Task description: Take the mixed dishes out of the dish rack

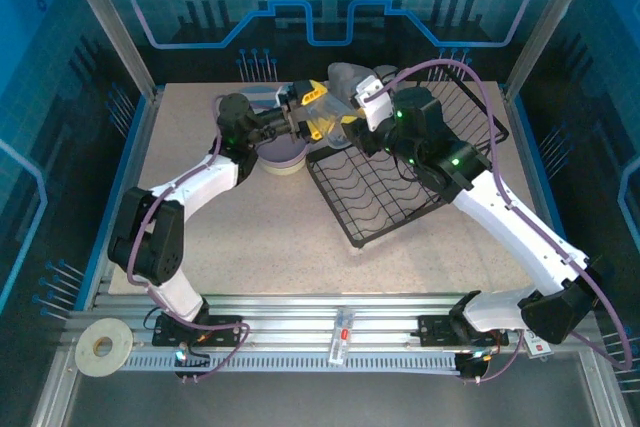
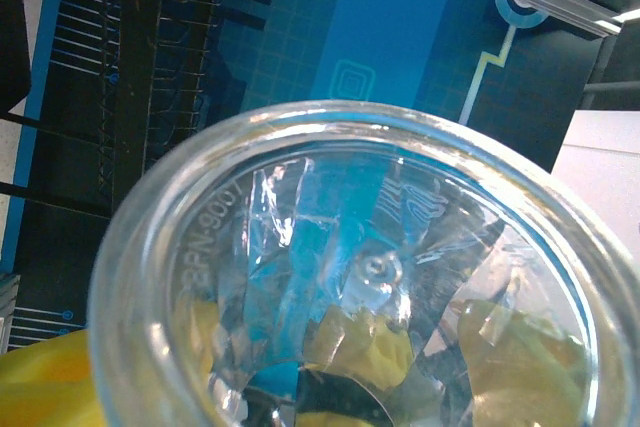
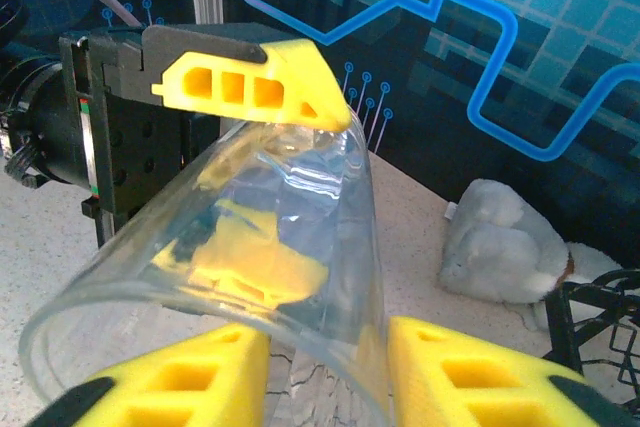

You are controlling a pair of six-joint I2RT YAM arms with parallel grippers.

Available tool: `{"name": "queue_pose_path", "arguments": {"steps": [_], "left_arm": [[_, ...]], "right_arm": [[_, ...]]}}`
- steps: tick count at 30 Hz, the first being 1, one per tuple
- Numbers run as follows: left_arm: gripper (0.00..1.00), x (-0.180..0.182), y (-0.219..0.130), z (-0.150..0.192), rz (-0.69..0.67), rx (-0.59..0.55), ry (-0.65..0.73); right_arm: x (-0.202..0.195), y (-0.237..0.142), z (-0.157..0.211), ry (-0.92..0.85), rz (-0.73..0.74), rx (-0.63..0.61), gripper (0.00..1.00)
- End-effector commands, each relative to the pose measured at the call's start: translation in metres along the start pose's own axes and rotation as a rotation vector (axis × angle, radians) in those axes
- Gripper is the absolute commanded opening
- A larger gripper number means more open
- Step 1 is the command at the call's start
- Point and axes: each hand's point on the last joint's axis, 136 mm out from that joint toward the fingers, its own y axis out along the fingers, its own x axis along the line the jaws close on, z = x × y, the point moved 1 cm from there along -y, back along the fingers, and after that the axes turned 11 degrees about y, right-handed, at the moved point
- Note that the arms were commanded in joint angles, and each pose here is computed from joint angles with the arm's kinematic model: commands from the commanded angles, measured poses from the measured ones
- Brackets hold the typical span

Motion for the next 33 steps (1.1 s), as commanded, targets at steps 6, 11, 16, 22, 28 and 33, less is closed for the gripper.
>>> {"name": "queue_pose_path", "arguments": {"steps": [6,11,16,22,28,33], "left_arm": [[0.6,-0.03,0.006,0.006,0.092,0.015,0.072],[0.61,-0.031,0.006,0.006,0.104,0.014,0.076],[0.69,-0.036,0.006,0.007,0.121,0.009,0.094],[0.99,-0.058,0.009,0.013,0.163,0.022,0.172],[0.99,-0.07,0.008,0.02,0.19,0.035,0.233],[0.99,-0.067,0.004,0.029,0.136,0.052,0.312]], "right_arm": [[0.002,0.0,-0.014,0.023,-0.031,-0.042,0.16],[0.004,-0.003,-0.012,0.027,-0.039,-0.04,0.0],[0.001,-0.009,-0.014,0.048,-0.017,-0.045,0.0],[-0.009,-0.022,-0.025,0.059,0.042,-0.067,0.0],[-0.031,-0.049,-0.041,0.1,0.147,-0.123,0.0],[-0.066,-0.085,-0.057,0.164,0.333,-0.187,0.0]]}}
